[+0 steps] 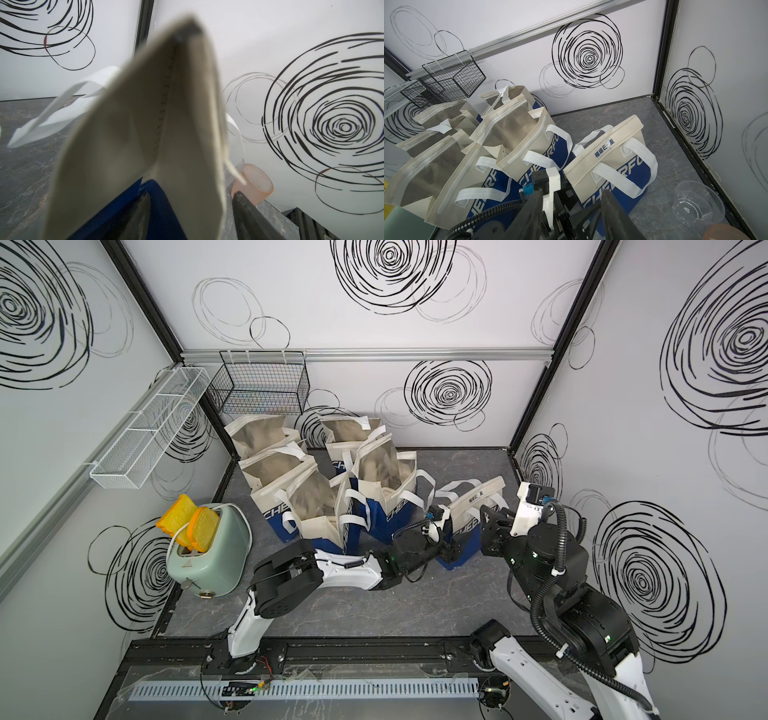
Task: Open the takeout bag
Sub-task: Move the takeout bag to the center of the board.
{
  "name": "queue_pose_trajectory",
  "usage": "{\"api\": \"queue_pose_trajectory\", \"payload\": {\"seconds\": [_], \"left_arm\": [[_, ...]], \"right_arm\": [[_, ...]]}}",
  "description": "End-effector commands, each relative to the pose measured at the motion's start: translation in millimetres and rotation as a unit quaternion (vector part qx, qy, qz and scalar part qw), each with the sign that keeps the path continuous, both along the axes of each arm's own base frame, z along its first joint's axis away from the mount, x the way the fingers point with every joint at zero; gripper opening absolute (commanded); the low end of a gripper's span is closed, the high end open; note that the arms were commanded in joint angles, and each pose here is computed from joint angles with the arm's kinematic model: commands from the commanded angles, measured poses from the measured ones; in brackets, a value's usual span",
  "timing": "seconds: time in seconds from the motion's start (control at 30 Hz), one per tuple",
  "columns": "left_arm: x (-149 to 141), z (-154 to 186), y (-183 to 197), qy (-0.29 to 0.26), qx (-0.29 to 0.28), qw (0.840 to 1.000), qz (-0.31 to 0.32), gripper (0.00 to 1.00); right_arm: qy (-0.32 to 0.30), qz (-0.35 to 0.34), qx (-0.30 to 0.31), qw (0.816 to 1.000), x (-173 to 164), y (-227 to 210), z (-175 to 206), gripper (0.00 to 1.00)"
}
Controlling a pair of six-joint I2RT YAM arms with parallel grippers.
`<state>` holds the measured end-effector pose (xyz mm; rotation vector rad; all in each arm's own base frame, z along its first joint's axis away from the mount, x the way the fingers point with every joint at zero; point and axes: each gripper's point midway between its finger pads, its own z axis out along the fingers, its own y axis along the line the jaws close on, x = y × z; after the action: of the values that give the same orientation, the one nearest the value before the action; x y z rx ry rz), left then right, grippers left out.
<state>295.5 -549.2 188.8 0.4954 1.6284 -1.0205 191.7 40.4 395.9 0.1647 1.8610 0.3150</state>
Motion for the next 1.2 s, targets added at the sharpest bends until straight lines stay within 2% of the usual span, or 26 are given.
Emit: {"api": "queue_pose_trajectory", "payload": {"seconds": [0.0, 0.2, 0.37, 0.5, 0.63, 0.7, 0.8, 0.9, 1.0, 1.17], "left_arm": [[6, 12, 1, -0.022, -0.022, 0.999, 0.004, 0.61], [5, 12, 11, -0.017, -0.050, 0.999, 0.000, 0.51], [7, 14, 16, -0.012, -0.072, 0.997, -0.003, 0.34], [7, 15, 18, -0.015, -0.077, 0.997, -0.004, 0.23], [6, 19, 25, -0.016, -0.081, 0.997, 0.002, 0.07], [4, 22, 30, -0.019, -0.082, 0.996, 0.004, 0.00], [-1, 25, 41, -0.025, -0.068, 0.997, 0.007, 0.00], [-9, 26, 59, -0.033, -0.052, 0.998, 0.017, 0.00], [-18, 26, 77, -0.040, -0.031, 0.998, 0.027, 0.00], [-35, 23, 103, -0.047, 0.000, 0.998, 0.043, 0.00]], "right_arm": [[-0.010, -0.009, -0.020, 1.000, 1, -5, -1, 0.49], [-0.068, 0.001, -0.083, 0.994, 5, -6, 3, 0.49], [-0.088, -0.014, -0.153, 0.984, 19, -8, -6, 0.60], [-0.101, 0.013, -0.160, 0.982, 29, 7, -12, 0.67], [-0.097, 0.021, -0.139, 0.985, 34, 15, -21, 0.66], [-0.106, 0.029, -0.148, 0.983, 32, 16, -21, 0.66], [-0.114, 0.053, -0.183, 0.975, 30, 21, -26, 0.64], [-0.101, 0.114, -0.234, 0.960, 28, 37, -42, 0.63], [-0.084, 0.191, -0.288, 0.935, 24, 57, -64, 0.61], [-0.067, 0.242, -0.338, 0.907, 27, 71, -92, 0.56]]}}
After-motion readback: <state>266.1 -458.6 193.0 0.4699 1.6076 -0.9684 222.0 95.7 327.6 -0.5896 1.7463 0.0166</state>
